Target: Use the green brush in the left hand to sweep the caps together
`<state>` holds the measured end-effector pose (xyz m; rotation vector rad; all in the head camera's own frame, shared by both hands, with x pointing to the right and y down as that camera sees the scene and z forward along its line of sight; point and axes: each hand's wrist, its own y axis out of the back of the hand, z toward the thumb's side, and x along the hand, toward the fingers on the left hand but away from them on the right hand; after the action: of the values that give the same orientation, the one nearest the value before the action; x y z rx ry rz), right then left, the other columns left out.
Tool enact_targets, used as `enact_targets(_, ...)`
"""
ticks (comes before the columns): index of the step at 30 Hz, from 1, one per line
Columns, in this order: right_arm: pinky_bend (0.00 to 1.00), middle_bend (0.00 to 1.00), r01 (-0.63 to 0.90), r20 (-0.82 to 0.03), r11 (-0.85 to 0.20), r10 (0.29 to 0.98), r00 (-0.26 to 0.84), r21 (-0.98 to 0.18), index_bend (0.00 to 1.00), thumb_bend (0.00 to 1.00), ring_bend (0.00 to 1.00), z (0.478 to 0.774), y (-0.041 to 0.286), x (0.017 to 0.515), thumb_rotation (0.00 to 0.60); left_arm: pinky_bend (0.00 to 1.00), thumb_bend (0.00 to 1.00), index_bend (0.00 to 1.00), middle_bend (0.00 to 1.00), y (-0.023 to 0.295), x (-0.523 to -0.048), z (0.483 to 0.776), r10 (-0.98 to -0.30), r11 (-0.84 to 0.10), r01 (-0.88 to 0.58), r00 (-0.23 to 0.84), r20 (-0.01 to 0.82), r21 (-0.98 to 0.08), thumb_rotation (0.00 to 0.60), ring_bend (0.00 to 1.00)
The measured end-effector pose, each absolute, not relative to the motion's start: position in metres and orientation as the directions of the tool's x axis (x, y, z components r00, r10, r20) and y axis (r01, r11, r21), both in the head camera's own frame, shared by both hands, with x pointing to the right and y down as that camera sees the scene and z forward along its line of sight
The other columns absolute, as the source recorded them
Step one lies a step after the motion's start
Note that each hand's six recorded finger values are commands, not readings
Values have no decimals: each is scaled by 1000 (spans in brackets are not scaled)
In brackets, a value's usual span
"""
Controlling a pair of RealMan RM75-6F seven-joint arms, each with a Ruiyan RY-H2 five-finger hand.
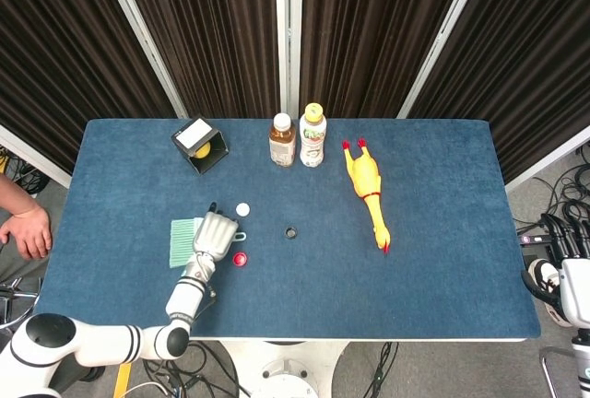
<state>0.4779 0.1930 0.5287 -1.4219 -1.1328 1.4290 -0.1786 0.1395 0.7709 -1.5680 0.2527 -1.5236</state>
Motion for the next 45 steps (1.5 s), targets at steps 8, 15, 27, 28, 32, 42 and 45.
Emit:
enact_targets(8, 0, 118, 50, -268, -266, 962, -48, -963, 0, 149, 0, 526, 194, 479, 600, 183, 373, 487, 565, 140, -176, 771, -687, -562, 420, 243, 685, -713, 600, 407)
enact_targets(15, 0, 119, 50, -264, -261, 964, -46, -964, 0, 149, 0, 523, 194, 479, 600, 183, 396, 488, 566, 128, -184, 753, -693, -577, 321, 295, 658, -751, 600, 407)
enact_targets(27, 0, 121, 49, -257, -255, 966, -40, -966, 0, 149, 0, 520, 196, 475, 600, 398, 419, 502, 583, 92, -215, 716, -725, -652, -130, 398, 562, -747, 600, 439)
enact_targets(28, 0, 121, 48, -255, -253, 966, -39, -966, 0, 149, 0, 520, 196, 474, 600, 404, 418, 502, 583, 88, -218, 715, -731, -652, -180, 407, 548, -737, 600, 439)
enact_targets(32, 0, 121, 44, -250, -248, 968, -37, -968, 0, 149, 0, 517, 196, 472, 600, 406, 418, 502, 581, 72, -233, 714, -748, -645, -293, 429, 506, -706, 600, 439)
enact_targets(42, 0, 122, 32, -244, -243, 969, -42, -969, 0, 149, 0, 513, 198, 470, 600, 423, 413, 502, 581, 29, -260, 731, -778, -589, -274, 448, 441, -761, 600, 439)
enact_targets(45, 0, 122, 31, -246, -245, 968, -42, -969, 0, 149, 0, 513, 198, 469, 600, 424, 410, 502, 581, 25, -251, 737, -769, -589, -269, 476, 426, -762, 600, 439)
